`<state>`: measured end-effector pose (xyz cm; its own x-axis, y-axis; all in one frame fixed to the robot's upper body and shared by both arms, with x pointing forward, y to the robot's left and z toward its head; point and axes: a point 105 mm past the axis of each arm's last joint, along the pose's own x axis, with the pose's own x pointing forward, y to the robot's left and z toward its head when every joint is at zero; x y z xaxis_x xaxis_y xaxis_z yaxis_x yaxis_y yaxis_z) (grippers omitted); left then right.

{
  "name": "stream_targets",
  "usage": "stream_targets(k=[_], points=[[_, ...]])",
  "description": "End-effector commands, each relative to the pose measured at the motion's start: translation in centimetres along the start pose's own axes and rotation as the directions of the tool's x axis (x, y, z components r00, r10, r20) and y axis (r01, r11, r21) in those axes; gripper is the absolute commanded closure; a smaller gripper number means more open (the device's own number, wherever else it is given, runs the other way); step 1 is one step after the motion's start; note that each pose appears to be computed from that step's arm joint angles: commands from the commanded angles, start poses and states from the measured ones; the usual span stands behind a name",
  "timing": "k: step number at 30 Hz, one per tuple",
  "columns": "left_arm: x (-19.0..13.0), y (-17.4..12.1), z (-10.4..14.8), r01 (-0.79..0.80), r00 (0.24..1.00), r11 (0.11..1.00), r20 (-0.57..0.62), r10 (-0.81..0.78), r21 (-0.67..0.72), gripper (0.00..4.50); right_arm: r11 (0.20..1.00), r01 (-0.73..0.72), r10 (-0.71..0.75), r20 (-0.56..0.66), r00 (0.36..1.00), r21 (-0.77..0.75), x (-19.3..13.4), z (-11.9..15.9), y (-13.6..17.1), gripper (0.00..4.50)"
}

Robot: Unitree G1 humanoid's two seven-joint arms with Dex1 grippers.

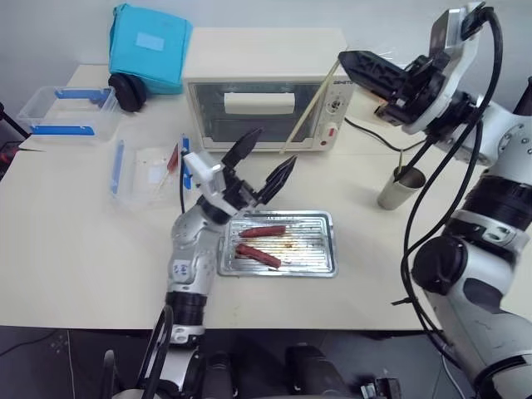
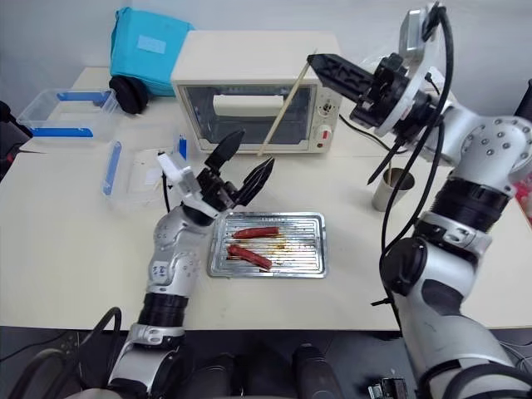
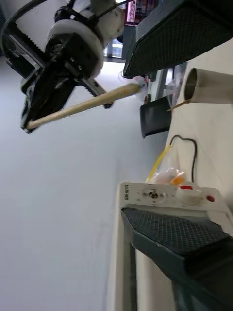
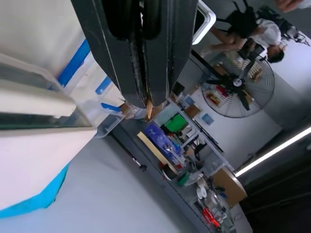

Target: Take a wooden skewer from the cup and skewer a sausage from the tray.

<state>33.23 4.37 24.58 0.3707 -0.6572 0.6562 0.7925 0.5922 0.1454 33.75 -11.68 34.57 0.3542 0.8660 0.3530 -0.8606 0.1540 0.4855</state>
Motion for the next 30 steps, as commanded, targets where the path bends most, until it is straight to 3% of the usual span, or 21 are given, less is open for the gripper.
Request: stream_targets(k=[1,3,6,19,30], points=[[2.1,-0.9,1.4,0.023,0.996,1.0,0.091,-0.024,0.011,0.0,0.999,-0.033,0.035,0.05,0.998,-0.031,-0.2,0.6,1.6,4.48],[2.7,-1.3,1.7,0.03,0.993,1.0,0.115,-0.03,0.0,0.0,0.999,-0.031,0.033,0.06,0.998,-0.025,-0.2,0.4,1.7,4.48],[3.1,-1.7,2.0,0.043,0.99,0.999,0.133,-0.041,-0.007,0.58,0.999,-0.02,0.022,0.07,0.997,-0.027,-0.2,0.4,1.7,4.5],[3.5,-1.9,2.3,0.041,0.988,0.999,0.149,-0.037,-0.025,4.46,0.999,-0.038,0.039,0.079,0.996,-0.009,0.0,-0.1,2.0,4.5],[3.4,-2.1,2.2,0.035,0.989,0.998,0.143,-0.028,-0.047,4.49,0.999,-0.038,0.038,0.065,0.997,0.004,-0.3,-0.9,1.9,4.5]])
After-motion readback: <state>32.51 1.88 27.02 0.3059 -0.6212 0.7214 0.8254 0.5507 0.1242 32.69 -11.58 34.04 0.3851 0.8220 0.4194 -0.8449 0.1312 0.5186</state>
